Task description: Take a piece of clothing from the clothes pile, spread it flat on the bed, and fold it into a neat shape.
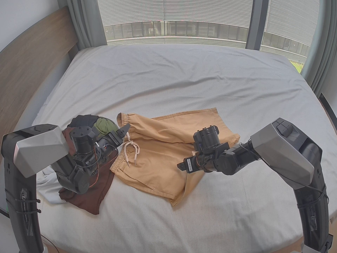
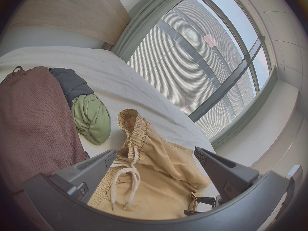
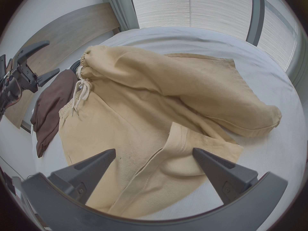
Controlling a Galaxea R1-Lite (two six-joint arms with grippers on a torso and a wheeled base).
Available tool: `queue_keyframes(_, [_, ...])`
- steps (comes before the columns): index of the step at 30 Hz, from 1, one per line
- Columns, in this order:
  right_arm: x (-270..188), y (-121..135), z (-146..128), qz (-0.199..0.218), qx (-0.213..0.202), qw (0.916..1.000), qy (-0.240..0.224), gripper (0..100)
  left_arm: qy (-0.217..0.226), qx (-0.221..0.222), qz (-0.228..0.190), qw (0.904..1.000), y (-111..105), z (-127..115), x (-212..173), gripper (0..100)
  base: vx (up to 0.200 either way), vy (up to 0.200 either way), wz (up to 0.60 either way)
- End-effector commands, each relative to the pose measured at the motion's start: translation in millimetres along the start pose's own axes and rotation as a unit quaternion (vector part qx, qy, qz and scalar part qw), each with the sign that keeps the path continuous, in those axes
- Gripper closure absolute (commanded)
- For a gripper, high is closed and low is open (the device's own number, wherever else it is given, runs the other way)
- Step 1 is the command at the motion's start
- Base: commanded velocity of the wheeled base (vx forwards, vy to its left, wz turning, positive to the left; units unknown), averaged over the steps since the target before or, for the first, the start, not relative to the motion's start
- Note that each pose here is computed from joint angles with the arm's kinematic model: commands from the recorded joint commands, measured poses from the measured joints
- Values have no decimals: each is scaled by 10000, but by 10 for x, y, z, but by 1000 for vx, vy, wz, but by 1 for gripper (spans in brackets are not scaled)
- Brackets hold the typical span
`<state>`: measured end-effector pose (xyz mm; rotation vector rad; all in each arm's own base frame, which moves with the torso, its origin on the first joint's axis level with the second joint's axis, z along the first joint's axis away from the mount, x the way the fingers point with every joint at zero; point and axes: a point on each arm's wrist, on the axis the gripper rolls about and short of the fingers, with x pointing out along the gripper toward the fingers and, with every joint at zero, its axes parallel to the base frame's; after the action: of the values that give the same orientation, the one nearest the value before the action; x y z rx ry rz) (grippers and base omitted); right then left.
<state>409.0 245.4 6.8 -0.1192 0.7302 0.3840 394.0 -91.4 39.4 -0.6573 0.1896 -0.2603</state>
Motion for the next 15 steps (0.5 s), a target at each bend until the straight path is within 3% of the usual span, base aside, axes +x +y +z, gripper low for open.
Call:
queue_keyframes(1, [42,-3,-43,-21,-2,10000,56,0,-12,-3,-6,10000,-1,9,2,0,0,0,0])
queue_keyframes(6, [43,-9,-47,-129,5,9999,50,0,-29,-3,-10,10000,-2,20,3,0,0,0,0])
queue_keyframes(7, [43,-11,-46,-175,4,9998,44,100,-29,-3,-10,10000,-2,20,3,0,0,0,0])
queue_keyframes(15, [21,-12,-55,-294,34,9996,51,100,-41,-2,-19,10000,-2,21,6,0,0,0,0])
